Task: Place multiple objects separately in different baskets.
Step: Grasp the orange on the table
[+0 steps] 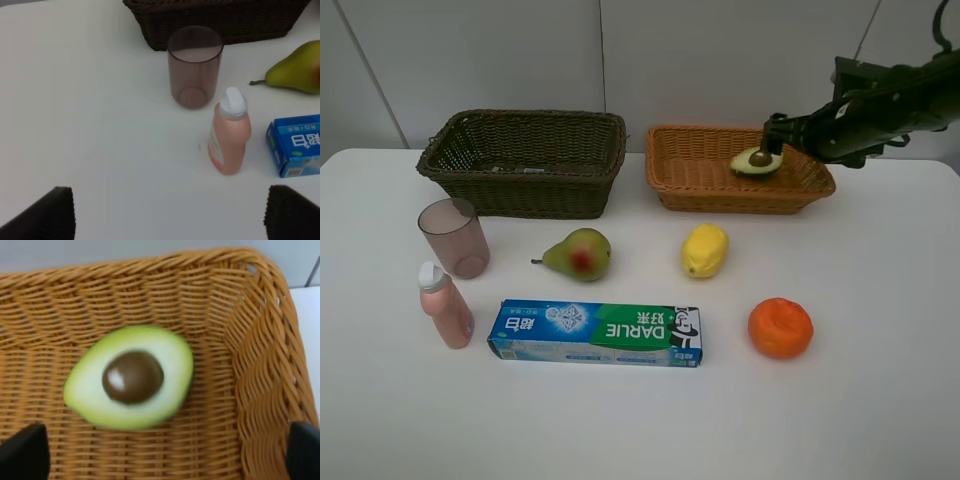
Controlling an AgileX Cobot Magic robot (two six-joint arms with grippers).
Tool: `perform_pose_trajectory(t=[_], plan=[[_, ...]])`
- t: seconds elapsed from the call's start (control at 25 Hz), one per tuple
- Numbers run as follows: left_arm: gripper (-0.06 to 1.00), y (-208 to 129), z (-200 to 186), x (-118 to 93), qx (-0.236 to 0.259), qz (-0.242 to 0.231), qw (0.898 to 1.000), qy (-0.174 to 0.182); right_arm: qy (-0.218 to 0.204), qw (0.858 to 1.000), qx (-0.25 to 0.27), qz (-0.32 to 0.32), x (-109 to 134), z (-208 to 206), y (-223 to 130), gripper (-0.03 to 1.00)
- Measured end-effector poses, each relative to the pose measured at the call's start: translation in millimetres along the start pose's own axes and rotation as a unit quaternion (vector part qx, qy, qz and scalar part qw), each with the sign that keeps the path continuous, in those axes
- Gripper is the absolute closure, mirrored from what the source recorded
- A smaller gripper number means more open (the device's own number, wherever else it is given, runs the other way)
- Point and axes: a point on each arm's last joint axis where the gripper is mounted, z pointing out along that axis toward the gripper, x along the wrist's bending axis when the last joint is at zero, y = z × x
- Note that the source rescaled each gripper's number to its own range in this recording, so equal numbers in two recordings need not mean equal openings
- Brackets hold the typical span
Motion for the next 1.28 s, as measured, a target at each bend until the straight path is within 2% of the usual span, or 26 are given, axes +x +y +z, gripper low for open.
perform_pose_trajectory(t=[0.32,0.68,0.92,1.28], plan=[[-0.05,0,0,0,0.000,0.000,1.000,0.000,0.008,0.999,-0.001,-0.043,15,-42,11,-0.03],[-0.05,0,0,0,0.000,0.000,1.000,0.000,0.035,0.998,0.020,-0.052,34,-92,-26,-0.03],[-0.05,0,0,0,0.000,0.000,1.000,0.000,0.045,0.995,0.063,-0.063,42,-109,-57,-0.03],[-0.05,0,0,0,0.000,0.000,1.000,0.000,0.044,0.983,0.176,-0.035,45,-112,-102,-0.03]])
